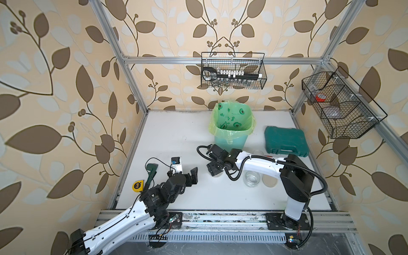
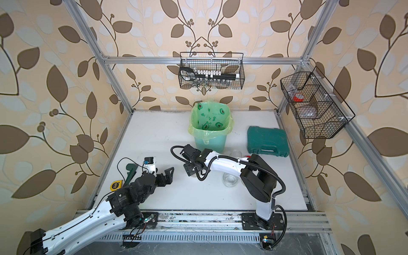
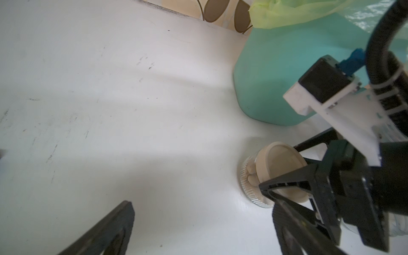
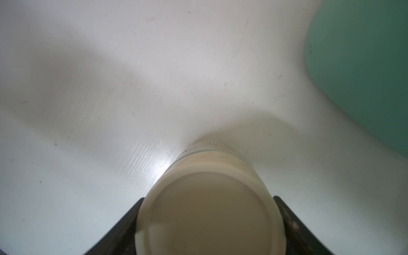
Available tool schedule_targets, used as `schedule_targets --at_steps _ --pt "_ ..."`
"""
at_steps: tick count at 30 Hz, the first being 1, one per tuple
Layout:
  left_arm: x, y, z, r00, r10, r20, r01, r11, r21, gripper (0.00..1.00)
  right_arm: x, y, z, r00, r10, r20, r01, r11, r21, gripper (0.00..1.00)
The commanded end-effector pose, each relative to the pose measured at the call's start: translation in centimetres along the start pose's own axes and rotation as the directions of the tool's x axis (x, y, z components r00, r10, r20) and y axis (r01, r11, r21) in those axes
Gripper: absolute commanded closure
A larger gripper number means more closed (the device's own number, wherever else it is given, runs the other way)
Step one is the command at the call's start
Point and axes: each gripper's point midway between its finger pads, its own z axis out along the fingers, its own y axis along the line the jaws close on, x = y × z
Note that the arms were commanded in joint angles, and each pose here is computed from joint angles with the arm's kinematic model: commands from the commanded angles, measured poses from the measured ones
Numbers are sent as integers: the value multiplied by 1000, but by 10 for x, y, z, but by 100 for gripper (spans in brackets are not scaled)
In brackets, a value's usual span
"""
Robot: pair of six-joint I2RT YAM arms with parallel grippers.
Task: Empty moldy peanuts from jars
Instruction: Pick up the jar from the center of the board.
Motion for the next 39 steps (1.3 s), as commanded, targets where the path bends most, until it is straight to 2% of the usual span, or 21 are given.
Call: schedule_targets --at_steps 1,3,6,11,16,22,25,29,39 --pt "-15 -35 -5 998 44 41 -50 985 168 1 3 -2 -21 1000 -5 5 5 1000 -23 57" --pt "-14 -55 -8 995 84 56 -97 956 278 1 0 -3 -34 1000 7 17 -5 997 -76 60" --pt "-13 -75 -12 988 133 83 -155 911 382 1 -6 -9 -54 999 21 39 -16 991 -135 61" --pt "-11 -110 -27 965 197 171 -260 785 563 1 -16 -27 -100 995 59 83 -35 964 -262 64" --pt "-10 -141 -36 945 268 188 -323 675 663 1 -25 -42 -151 988 71 136 -18 934 -357 68" --pt "-11 -178 -39 926 323 193 -349 548 760 1 -24 -35 -184 991 48 124 13 893 -450 72" --pt "-15 -182 -38 915 346 209 -376 540 753 1 -21 -23 -193 992 38 118 28 855 -517 73" --pt "-20 -182 -38 900 370 230 -411 545 731 1 -16 -16 -198 993 32 110 34 830 -557 81" --pt "-15 -190 -31 896 406 181 -392 530 752 1 -7 20 -216 992 -66 103 116 780 -615 85"
